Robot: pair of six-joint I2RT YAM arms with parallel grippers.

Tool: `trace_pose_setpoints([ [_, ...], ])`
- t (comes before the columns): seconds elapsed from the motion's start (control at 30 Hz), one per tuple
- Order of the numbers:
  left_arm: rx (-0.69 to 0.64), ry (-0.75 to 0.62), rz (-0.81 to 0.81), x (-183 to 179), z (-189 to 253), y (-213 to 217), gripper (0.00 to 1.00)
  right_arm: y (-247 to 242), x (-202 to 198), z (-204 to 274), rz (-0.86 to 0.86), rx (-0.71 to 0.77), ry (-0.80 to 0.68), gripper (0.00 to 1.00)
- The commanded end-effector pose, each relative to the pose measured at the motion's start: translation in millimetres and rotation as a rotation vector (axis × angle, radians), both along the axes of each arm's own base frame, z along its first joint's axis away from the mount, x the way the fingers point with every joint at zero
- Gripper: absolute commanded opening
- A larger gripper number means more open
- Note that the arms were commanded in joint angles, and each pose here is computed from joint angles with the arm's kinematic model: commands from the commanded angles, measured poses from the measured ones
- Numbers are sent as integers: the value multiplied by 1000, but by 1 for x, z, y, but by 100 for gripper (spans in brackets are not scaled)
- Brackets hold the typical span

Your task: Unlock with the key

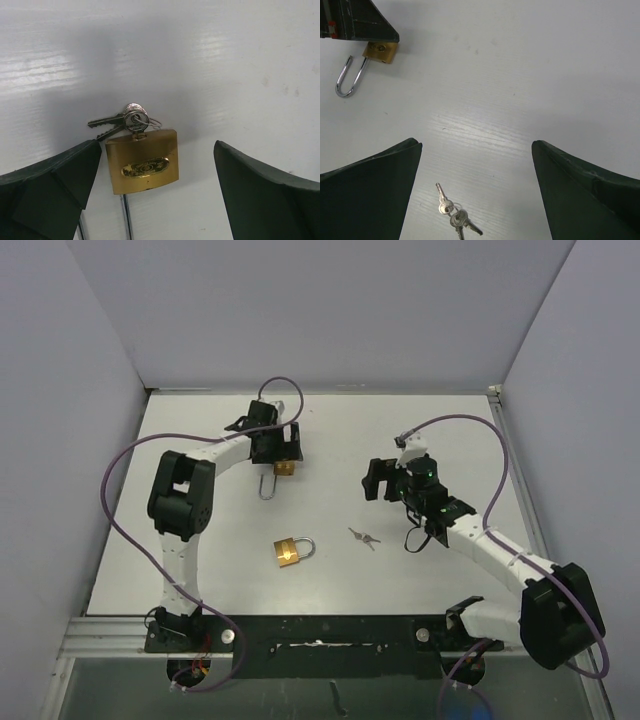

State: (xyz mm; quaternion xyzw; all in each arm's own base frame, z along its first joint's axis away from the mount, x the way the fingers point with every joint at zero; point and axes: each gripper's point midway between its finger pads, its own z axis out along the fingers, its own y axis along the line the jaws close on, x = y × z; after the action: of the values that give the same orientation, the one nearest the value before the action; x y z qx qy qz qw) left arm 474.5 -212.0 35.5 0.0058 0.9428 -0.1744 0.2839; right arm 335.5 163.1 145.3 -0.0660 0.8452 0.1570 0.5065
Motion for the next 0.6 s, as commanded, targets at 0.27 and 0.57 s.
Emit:
trace_pose_setpoints([
  [0.27, -166, -530, -21, -43, 177, 3, 98, 28, -6, -13, 147, 13, 113, 98],
  [0.57, -83, -444, -188, -167, 121, -35, 97, 42, -34, -25, 248, -26, 206, 96],
])
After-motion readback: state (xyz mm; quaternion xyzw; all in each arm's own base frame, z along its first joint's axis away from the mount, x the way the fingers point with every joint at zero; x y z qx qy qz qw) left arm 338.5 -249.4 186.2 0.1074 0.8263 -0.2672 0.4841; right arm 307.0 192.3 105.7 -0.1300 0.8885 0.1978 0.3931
